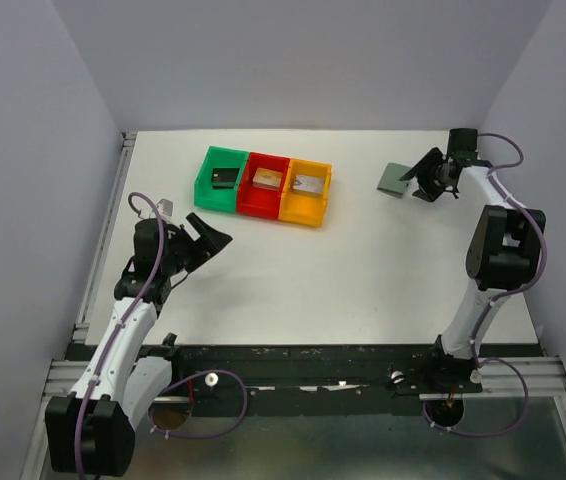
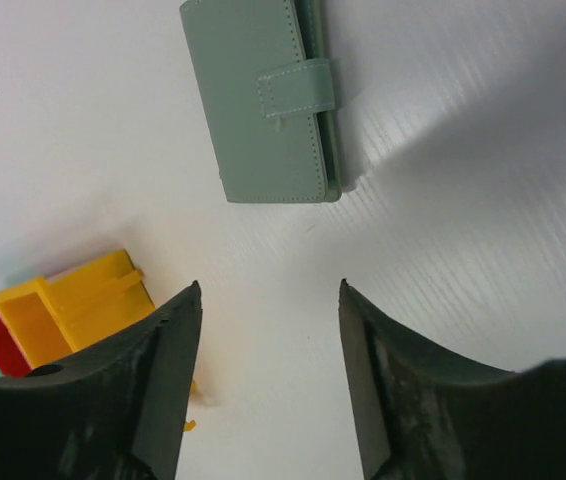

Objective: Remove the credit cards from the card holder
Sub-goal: Open the card holder at the center of the board.

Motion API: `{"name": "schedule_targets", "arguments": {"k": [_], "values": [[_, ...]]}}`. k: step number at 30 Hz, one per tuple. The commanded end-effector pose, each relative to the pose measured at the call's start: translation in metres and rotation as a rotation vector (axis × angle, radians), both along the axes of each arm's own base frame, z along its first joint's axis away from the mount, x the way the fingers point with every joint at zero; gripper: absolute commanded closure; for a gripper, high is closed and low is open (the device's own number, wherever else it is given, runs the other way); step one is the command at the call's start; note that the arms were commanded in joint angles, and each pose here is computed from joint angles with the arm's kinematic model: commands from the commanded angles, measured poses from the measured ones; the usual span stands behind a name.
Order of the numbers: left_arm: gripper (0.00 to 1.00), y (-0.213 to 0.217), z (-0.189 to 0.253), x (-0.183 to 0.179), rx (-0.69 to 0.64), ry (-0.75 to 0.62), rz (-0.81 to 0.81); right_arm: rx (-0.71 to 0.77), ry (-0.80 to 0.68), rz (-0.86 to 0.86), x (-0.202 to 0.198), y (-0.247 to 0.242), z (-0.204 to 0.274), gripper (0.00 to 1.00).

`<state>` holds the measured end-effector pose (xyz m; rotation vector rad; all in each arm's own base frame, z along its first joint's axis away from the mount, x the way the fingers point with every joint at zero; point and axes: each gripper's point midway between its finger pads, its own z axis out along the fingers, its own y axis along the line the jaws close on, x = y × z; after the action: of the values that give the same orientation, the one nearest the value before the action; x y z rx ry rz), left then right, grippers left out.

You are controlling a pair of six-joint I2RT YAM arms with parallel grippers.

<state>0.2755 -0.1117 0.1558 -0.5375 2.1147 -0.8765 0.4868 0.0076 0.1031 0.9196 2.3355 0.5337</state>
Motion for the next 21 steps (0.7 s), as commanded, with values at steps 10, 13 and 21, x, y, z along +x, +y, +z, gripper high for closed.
{"name": "schedule_targets", "arguments": {"k": [10, 13, 21], "values": [[0.06, -0.003, -0.011, 0.0, -0.007, 0.032, -0.01, 0.002, 0.119, -0.044, 0.031, -0.01, -0.04, 0.34], [0.06, -0.004, -0.013, 0.002, -0.007, 0.037, -0.008, 0.009, 0.133, -0.041, 0.033, -0.009, -0.047, 0.36], [0.06, -0.005, -0.016, 0.005, -0.014, 0.048, -0.005, 0.021, 0.167, -0.033, 0.031, -0.006, -0.064, 0.42]]}}
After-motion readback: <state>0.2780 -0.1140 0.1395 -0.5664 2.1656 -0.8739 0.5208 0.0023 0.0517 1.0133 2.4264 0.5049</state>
